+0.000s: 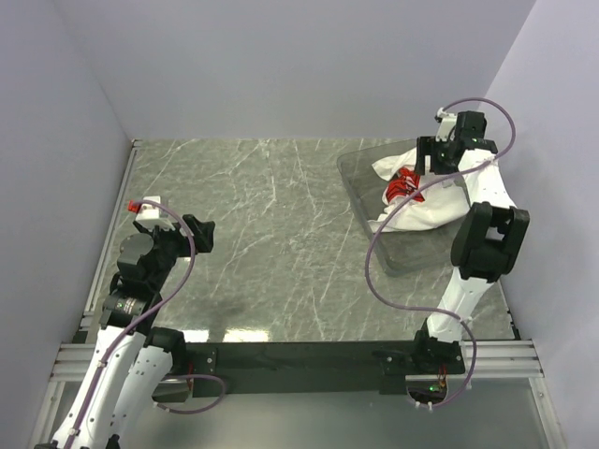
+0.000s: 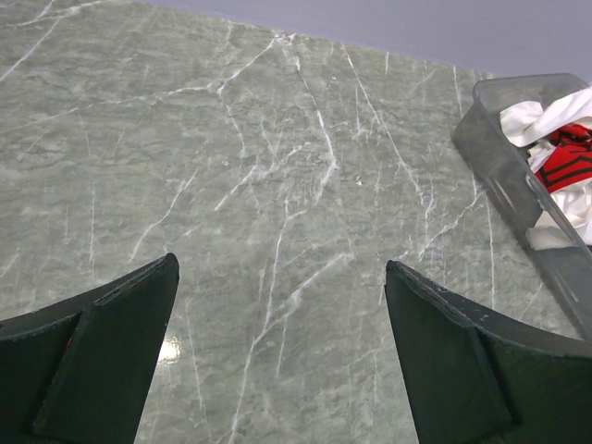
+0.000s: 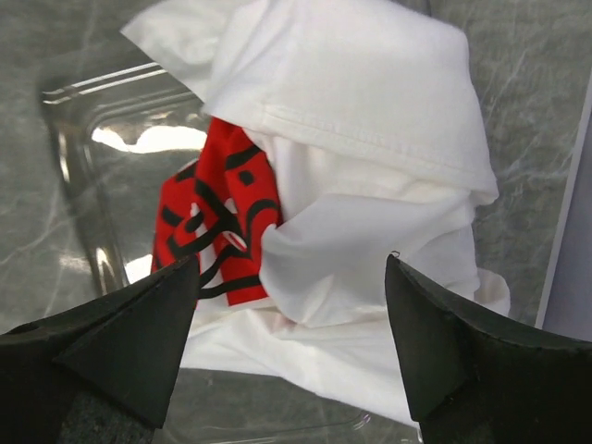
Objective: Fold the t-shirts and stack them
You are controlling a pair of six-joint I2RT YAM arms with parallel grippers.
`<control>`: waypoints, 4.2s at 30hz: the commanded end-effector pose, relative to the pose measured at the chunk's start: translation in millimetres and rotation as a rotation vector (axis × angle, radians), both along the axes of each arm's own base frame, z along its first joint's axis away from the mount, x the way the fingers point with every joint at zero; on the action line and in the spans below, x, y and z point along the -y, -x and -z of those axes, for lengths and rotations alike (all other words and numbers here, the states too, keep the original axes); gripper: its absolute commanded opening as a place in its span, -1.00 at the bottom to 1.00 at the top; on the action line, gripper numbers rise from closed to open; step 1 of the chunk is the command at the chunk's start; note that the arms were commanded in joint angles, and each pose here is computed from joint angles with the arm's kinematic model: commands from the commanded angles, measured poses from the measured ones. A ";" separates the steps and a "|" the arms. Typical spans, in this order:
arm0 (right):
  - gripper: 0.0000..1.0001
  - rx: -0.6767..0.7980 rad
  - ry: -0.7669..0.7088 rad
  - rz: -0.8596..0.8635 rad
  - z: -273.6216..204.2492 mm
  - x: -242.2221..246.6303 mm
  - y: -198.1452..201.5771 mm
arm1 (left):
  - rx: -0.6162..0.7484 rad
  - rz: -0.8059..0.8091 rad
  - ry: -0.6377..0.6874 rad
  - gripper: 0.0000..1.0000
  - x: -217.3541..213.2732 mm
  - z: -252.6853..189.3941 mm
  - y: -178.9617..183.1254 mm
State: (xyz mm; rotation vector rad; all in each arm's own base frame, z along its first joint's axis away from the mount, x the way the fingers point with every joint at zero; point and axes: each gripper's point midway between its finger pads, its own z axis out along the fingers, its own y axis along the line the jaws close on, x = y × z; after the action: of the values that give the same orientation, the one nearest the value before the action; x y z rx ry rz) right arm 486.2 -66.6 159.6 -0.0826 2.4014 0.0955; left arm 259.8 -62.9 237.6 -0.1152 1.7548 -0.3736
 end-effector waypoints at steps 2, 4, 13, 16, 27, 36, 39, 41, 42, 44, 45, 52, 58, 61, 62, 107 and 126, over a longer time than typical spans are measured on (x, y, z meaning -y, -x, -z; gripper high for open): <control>0.66 -0.019 0.035 0.035 4.3 6.3 -11.6 | 0.059 0.032 -0.006 0.99 5.1 -18.8 -2.6; 0.46 -0.021 0.042 0.037 5.5 5.8 -15.8 | 0.059 0.037 -0.005 0.99 6.1 -19.1 -2.9; -1.00 0.161 -0.019 -0.085 -65.7 -31.2 0.1 | 0.054 0.031 -0.007 0.99 4.9 -18.4 -2.5; -1.00 0.307 -0.045 -0.203 -130.1 -65.5 27.6 | 0.060 0.035 -0.005 0.99 5.6 -20.3 -1.9; -1.00 0.754 -0.112 -0.520 -325.0 -165.2 135.8 | 0.080 0.026 -0.003 0.99 3.6 -24.8 1.1; -1.00 0.997 -0.290 -0.920 -424.1 -224.2 229.6 | 0.105 0.005 0.004 0.99 -0.7 -31.2 6.0; -1.00 1.067 -0.404 -1.015 -463.5 -240.3 259.3 | 0.126 -0.042 0.005 0.99 -9.5 -35.6 8.0; -1.00 1.070 -0.483 -1.034 -477.1 -246.6 275.4 | 0.138 -0.054 0.010 0.99 -11.7 -38.5 10.2; -1.00 1.072 -0.506 -1.050 -480.6 -250.0 280.4 | 0.143 -0.060 0.010 0.99 -12.9 -39.6 10.7; -1.00 1.084 -0.553 -1.086 -487.9 -257.9 294.2 | 0.151 -0.075 0.012 0.99 -15.9 -41.7 12.0; -1.00 1.074 -0.566 -1.085 -485.1 -260.5 293.1 | 0.151 -0.082 0.013 0.99 -16.9 -41.4 12.3; -1.00 1.055 -0.597 -1.104 -477.7 -271.8 304.9 | 0.156 -0.093 0.016 0.99 -18.9 -42.4 13.0; -1.00 0.894 -0.591 -1.080 -413.2 -291.8 280.5 | 0.164 -0.096 0.020 0.99 -19.6 -44.6 14.1; -1.00 0.776 -0.536 -1.080 -353.9 -310.1 267.4 | 0.164 -0.094 0.020 0.99 -19.3 -43.9 14.1; -0.98 0.710 -0.516 -1.074 -322.3 -316.9 257.7 | 0.166 -0.094 0.020 0.99 -19.4 -44.6 14.2; 0.73 0.051 0.112 -0.434 14.9 -184.9 148.6 | -0.237 0.368 -0.034 0.99 78.2 42.6 -21.4; -0.36 -0.050 0.367 -0.208 78.4 -143.3 118.9 | -0.150 0.322 -0.055 0.99 70.3 27.5 -13.5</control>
State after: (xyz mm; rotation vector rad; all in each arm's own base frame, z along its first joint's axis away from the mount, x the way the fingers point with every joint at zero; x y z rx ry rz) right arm 348.5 87.5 76.7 -0.5746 2.4756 -0.1630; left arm 272.3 -133.4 200.3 0.1657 1.9770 -0.5730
